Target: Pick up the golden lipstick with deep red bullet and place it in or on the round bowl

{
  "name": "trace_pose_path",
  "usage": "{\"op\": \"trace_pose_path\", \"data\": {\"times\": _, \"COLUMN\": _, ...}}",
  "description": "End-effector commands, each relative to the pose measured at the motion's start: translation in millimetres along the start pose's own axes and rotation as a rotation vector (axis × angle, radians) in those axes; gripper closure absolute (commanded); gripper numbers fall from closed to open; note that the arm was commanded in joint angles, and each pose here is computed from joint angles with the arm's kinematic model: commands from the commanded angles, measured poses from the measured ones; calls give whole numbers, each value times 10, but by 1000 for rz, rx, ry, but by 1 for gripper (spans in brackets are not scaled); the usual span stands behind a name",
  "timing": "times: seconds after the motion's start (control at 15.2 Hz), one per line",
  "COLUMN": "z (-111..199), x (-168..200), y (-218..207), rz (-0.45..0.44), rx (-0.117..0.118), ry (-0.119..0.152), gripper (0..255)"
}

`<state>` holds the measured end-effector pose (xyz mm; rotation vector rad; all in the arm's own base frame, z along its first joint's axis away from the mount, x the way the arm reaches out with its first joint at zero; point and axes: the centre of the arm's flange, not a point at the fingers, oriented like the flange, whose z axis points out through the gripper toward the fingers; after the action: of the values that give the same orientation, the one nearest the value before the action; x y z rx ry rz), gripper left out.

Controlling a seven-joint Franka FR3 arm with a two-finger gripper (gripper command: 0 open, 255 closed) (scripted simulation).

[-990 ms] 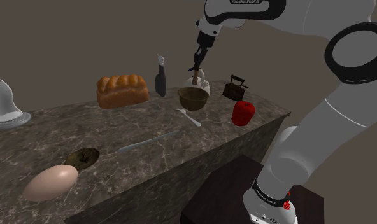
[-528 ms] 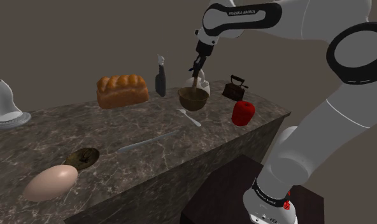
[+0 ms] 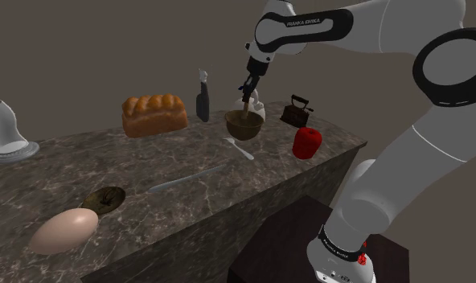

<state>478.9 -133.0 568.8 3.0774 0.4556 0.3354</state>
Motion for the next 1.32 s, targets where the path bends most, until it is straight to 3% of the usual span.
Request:
{"op": "trace_pose_path", "data": {"times": 0.0, "z": 0, "x": 0, "y": 0, "rz": 0, "rx": 0, "ry": 0, "gripper": 255}}
{"op": "trace_pose_path", "data": {"times": 0.07, "z": 0, "x": 0, "y": 0, "rz": 0, "rx": 0, "ry": 0, "gripper": 255}}
{"op": "trace_pose_path", "data": {"times": 0.13, "z": 0, "x": 0, "y": 0, "rz": 0, "rx": 0, "ry": 0, "gripper": 0}}
{"op": "trace_pose_path", "data": {"times": 0.46, "z": 0, "x": 0, "y": 0, "rz": 0, "rx": 0, "ry": 0, "gripper": 0}}
{"op": "trace_pose_path", "data": {"times": 0.73, "z": -500, "x": 0, "y": 0, "rz": 0, "rx": 0, "ry": 0, "gripper": 0}}
{"op": "trace_pose_path", "data": {"times": 1.25, "z": -500, "x": 0, "y": 0, "rz": 0, "rx": 0, "ry": 0, "gripper": 0}}
